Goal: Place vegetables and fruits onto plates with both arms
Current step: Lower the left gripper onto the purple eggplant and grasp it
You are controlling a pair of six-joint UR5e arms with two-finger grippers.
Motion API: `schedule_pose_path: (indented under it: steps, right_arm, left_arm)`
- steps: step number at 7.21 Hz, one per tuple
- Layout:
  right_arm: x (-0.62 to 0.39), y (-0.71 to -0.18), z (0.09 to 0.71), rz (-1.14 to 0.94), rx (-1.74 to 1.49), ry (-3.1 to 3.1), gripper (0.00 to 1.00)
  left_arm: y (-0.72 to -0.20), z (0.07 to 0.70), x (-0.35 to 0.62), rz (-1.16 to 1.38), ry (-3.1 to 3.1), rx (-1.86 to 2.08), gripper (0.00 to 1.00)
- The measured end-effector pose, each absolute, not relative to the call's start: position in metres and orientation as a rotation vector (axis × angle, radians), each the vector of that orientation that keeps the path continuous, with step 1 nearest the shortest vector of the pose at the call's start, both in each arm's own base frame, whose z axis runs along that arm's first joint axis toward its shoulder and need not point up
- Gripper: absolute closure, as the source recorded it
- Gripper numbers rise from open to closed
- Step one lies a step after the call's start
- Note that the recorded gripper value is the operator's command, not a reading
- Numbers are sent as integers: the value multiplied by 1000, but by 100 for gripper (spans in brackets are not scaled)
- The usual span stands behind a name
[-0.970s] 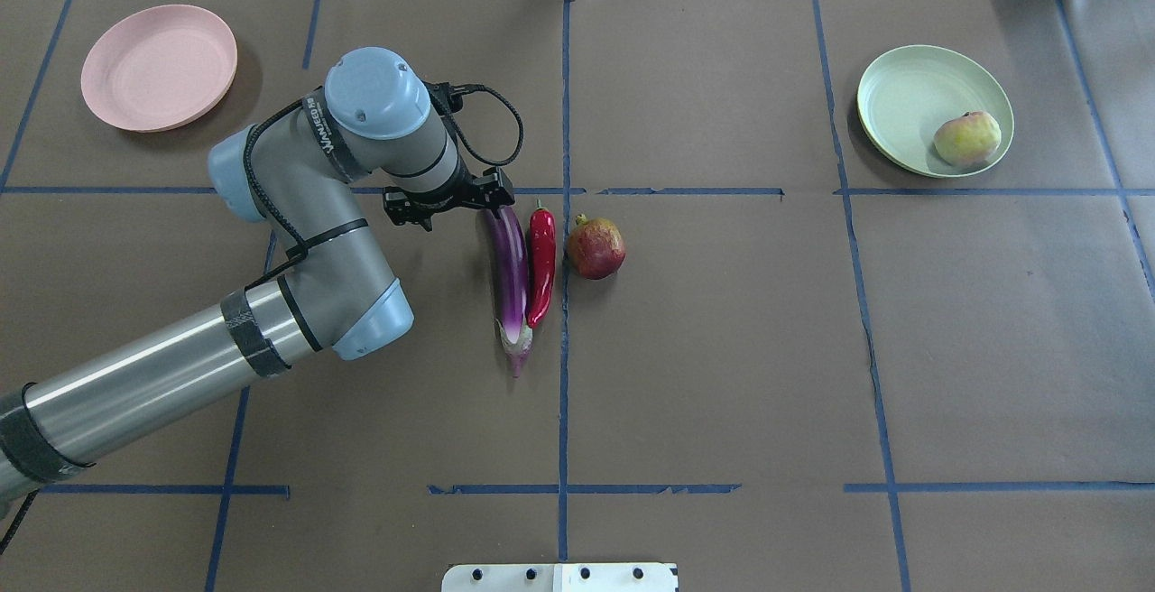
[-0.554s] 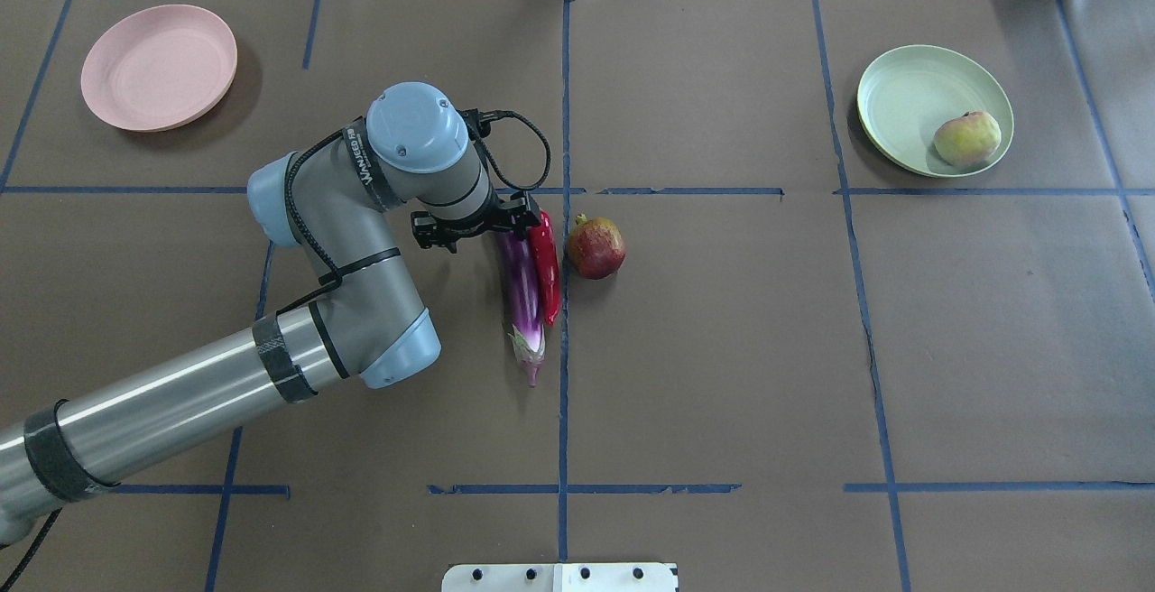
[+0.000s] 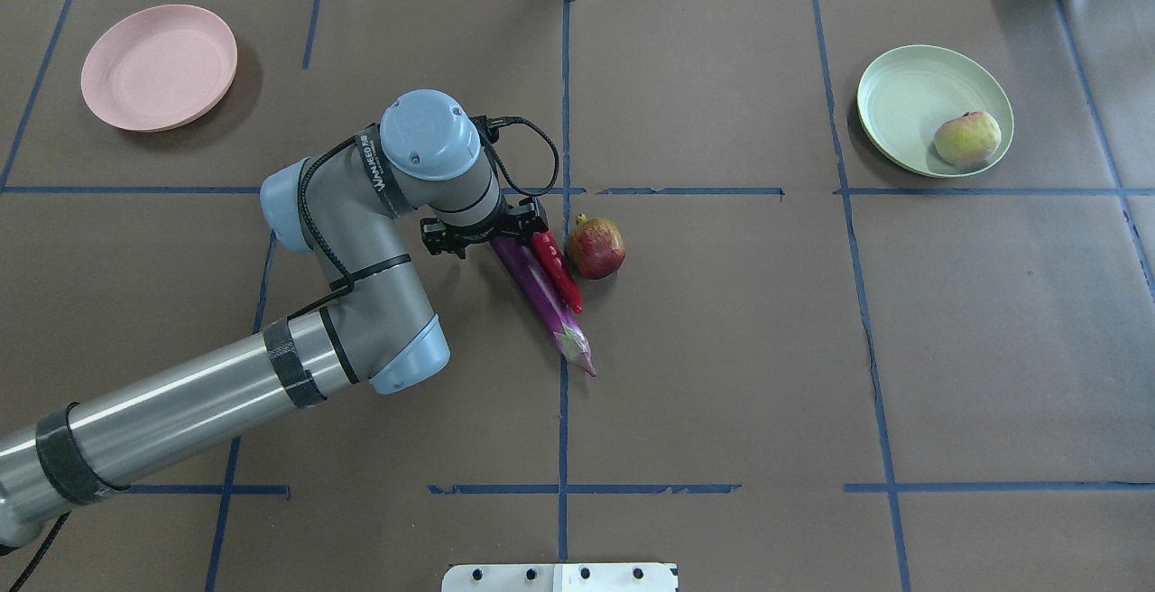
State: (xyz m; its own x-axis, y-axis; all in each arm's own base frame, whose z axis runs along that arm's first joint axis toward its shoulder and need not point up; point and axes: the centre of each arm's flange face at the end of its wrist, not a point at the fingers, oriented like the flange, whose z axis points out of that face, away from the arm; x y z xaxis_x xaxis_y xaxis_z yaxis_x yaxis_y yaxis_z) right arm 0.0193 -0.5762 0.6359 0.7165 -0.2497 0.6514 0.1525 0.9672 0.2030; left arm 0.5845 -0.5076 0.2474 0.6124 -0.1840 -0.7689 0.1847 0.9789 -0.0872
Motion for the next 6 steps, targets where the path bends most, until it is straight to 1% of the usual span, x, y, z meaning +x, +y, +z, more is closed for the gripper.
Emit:
schedule_pose_path:
  steps: [1, 2, 5, 6]
  right_arm:
    - [19, -576, 636, -223, 138, -739, 0]
    - [19, -576, 637, -223, 137, -738, 0]
    - [19, -575, 637, -224, 136, -738, 0]
    - [18, -575, 638, -224, 135, -738, 0]
  left_arm:
    - [-506, 246, 586, -222, 889, -6, 87]
    - [-505, 243, 587, -237, 892, -14, 100]
    - [-508, 239, 583, -259, 895, -25, 100]
    - [-521, 241, 568, -272, 898, -34, 100]
